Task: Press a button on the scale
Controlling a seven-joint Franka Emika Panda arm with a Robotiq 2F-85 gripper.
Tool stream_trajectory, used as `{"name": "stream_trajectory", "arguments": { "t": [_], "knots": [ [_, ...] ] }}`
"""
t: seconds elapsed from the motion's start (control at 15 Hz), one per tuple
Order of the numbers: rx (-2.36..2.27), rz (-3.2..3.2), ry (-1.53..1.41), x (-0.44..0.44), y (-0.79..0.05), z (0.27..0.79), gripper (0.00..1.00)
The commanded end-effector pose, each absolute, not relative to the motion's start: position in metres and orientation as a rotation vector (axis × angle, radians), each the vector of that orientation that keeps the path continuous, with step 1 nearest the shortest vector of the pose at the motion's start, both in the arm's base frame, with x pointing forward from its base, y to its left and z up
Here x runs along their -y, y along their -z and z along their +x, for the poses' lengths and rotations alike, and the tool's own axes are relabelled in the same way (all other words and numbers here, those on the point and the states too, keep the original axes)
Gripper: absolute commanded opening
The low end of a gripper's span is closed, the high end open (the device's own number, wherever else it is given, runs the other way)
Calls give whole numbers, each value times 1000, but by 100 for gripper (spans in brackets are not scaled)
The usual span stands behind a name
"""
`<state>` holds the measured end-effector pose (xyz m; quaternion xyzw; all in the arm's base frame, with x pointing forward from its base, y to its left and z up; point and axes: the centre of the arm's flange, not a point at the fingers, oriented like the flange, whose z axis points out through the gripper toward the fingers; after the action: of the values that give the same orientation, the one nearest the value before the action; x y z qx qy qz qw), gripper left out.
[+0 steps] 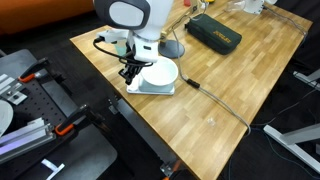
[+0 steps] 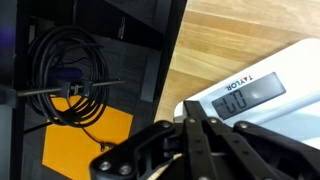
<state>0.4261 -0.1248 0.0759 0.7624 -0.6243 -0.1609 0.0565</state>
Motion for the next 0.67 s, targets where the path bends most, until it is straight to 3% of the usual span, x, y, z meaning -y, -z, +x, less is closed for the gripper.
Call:
{"name": "stream_trajectory", "arguments": {
  "t": [0.0, 0.6],
  "knots": [
    [1922, 2263, 471, 135, -64, 436, 0],
    [1910, 2251, 477, 136, -50, 453, 0]
  ]
}}
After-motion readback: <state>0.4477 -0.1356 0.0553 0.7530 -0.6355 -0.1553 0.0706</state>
